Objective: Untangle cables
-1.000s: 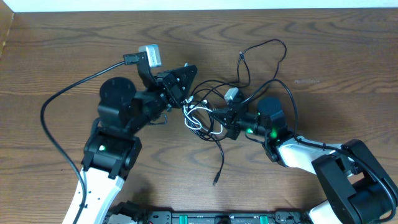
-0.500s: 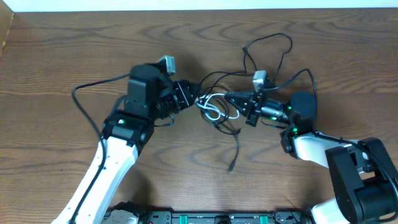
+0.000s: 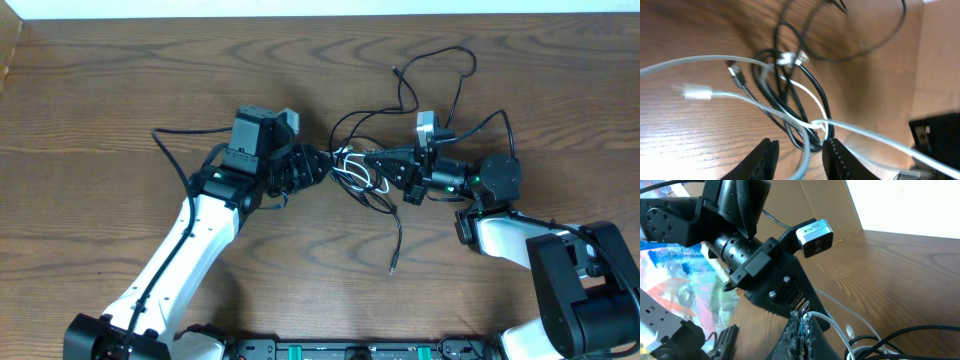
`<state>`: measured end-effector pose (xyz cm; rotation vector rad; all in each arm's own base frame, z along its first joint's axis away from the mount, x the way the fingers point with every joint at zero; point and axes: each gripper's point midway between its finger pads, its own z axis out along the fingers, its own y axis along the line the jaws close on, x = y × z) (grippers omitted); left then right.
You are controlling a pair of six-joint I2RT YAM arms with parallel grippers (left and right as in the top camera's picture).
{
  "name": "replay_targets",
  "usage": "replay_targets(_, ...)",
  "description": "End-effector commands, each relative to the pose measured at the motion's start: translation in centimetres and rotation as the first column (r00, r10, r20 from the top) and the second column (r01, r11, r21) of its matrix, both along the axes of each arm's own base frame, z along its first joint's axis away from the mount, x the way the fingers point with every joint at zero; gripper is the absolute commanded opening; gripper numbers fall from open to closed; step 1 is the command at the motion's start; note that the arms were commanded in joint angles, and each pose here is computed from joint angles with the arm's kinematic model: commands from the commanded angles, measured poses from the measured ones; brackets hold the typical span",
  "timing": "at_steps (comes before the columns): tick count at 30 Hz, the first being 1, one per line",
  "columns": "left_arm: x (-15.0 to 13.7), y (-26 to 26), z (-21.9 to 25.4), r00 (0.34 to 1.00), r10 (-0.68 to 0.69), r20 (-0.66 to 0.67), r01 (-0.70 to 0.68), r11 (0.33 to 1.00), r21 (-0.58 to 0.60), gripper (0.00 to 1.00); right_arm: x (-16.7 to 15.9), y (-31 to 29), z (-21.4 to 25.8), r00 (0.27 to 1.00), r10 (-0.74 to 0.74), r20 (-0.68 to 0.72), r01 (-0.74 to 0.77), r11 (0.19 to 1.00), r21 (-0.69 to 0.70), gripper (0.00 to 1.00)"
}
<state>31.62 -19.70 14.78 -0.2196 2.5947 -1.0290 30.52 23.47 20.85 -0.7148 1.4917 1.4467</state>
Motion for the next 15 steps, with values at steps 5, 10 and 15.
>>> replay_targets(5,-0.43,-1.98,1.53,0.972,-0.185,0.147,0.183,0.983,0.030,0.59,0.09,-0.03,0.10,1.000,0.006,-0.005,-0.006,1.000,0.004,0.01)
replay_targets(10,0.04,-1.97,1.45,0.967,-0.183,0.180,0.172,0.982,0.072,0.71,0.09,-0.03,0.09,1.000,0.006,-0.005,-0.006,1.000,0.003,0.01)
replay_targets(15,0.24,-2.03,1.63,0.965,-0.181,0.191,0.171,0.983,0.071,0.71,0.09,-0.03,0.08,1.000,0.006,-0.005,-0.006,1.000,0.003,0.01)
